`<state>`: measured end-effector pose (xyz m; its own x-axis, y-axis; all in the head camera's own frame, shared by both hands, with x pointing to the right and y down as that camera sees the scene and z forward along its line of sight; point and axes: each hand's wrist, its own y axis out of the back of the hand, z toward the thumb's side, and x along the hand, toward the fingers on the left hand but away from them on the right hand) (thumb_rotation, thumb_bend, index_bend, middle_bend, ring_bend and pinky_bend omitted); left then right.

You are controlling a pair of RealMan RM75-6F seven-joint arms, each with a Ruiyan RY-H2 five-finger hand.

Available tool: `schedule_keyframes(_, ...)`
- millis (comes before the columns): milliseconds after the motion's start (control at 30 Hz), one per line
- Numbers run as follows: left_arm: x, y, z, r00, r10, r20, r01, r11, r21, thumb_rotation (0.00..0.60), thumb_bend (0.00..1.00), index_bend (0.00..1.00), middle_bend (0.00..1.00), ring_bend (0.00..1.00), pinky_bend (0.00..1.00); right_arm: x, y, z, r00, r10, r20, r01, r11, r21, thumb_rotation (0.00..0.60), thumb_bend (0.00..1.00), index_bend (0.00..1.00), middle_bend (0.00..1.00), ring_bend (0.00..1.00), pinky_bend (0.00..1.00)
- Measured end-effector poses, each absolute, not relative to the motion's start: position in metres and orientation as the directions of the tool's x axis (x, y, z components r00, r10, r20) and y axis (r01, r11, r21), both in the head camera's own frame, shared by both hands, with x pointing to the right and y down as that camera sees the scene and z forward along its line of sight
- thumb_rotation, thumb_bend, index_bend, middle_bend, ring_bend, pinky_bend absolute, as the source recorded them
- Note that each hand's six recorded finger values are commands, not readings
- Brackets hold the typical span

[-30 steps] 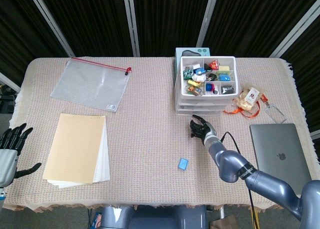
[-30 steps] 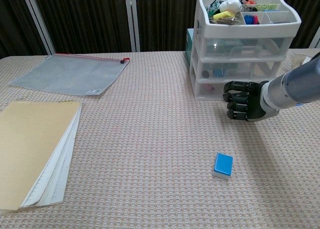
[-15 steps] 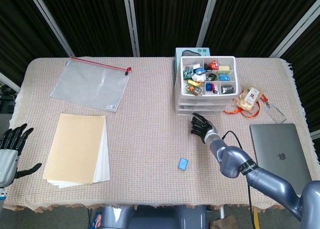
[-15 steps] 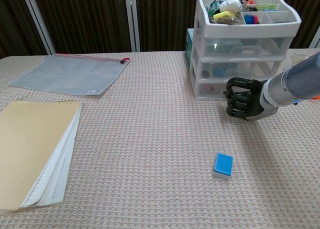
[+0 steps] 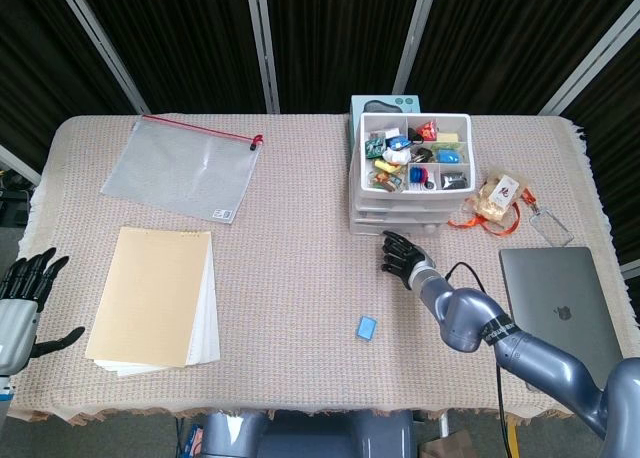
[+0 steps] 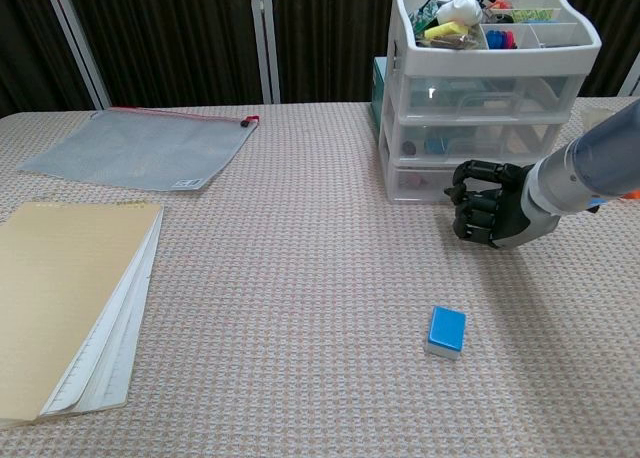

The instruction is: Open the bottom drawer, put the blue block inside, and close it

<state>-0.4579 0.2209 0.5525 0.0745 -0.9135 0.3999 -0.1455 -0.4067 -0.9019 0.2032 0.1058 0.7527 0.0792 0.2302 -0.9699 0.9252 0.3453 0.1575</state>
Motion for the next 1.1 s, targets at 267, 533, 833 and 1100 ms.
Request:
schedule_keyframes(267,-0.458,0.22,0.553,0.078,-0.913,0.4,-0.142,-0.408,-0.902,0.6,0.17,0.08,0.0,0.0,0.0,0.202,0.111,0.751,0.09,0.214,-0.973,0.925,0.345,0.161,0.6,0.5,0.33,0.79,0.82,0.75)
schedule_keyframes(533,-0.457,0.221,0.552,0.083,-0.914,0.396,-0.138,-0.404,-0.904,0.6,0.17,0.08,0.0,0.0,0.0,0.2,0.115,0.744,0.104,0.205,-0.973,0.925,0.34,0.17,0.6,0.5,0.34,0.79,0.82,0.75)
schedule_keyframes(833,-0.458,0.22,0.552,0.082,-0.914,0.398,-0.136,-0.406,-0.904,0.6,0.17,0.08,0.0,0.0,0.0,0.202,0.132,0.738,0.11,0.183,-0.977,0.931,0.326,0.166,0.6,0.5,0.35,0.79,0.82,0.75)
schedule_keyframes(1100,-0.458,0.221,0.552,0.082,-0.915,0.394,-0.13,-0.402,-0.906,0.6,0.17,0.08,0.0,0.0,0.0,0.205,0.141,0.733,0.116,0.179,-0.977,0.935,0.313,0.169,0.6,0.5,0.35,0.79,0.82,0.75)
